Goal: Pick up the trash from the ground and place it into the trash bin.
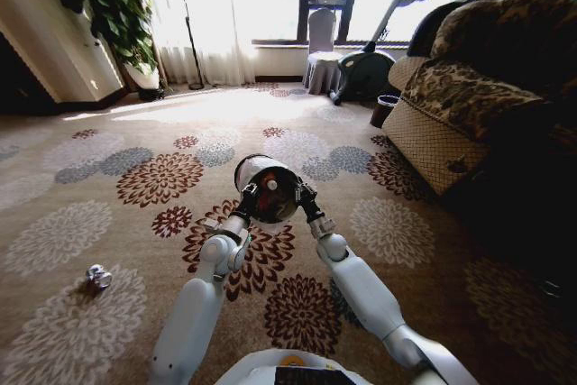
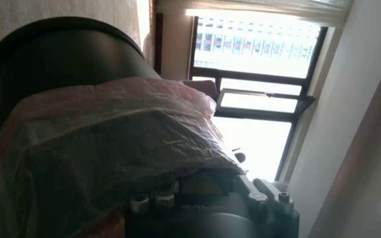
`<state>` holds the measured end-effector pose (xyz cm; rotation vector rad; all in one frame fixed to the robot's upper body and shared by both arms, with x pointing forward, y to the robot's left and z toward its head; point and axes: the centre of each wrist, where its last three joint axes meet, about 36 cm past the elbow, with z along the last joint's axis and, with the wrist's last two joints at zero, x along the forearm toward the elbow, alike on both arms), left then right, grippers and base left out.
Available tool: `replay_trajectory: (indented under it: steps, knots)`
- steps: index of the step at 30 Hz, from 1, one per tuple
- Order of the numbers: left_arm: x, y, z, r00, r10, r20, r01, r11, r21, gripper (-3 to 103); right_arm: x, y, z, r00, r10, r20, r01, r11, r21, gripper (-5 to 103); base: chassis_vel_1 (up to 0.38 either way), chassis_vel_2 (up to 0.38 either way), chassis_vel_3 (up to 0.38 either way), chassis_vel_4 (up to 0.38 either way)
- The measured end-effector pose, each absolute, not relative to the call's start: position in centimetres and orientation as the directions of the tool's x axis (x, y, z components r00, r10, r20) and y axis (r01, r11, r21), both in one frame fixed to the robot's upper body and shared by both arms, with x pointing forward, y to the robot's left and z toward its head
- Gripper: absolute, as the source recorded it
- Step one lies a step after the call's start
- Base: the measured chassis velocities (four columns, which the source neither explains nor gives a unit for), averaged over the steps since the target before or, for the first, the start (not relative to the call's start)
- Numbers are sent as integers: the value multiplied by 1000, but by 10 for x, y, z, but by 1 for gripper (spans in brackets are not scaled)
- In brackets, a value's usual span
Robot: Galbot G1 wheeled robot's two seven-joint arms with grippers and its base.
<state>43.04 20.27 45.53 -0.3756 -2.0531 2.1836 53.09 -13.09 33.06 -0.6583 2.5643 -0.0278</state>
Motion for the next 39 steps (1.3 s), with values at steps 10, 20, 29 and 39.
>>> replay_trajectory:
  steps: [10, 20, 29, 39]
  knots:
    - [399, 202, 460, -932, 346, -108, 108, -17, -994, 73, 531, -137, 333, -772, -453, -447, -445, 886, -130, 0, 0, 0, 0, 0]
    - [331, 179, 467, -824, 555, -114, 271, 209, -940, 100, 546, -146, 340, -791, -444, -420, -430, 893, -133, 0, 0, 0, 0, 0]
    - [320, 232, 438, -830, 441, -342, 542, 781, -308, 100, 549, -164, 342, -843, -428, -324, -408, 903, -132, 0, 0, 0, 0, 0]
    - [288, 462, 342, -880, -474, -32, -474, 871, 126, 100, 493, -185, 356, -842, -445, -305, -436, 894, -101, 0, 0, 0, 0, 0]
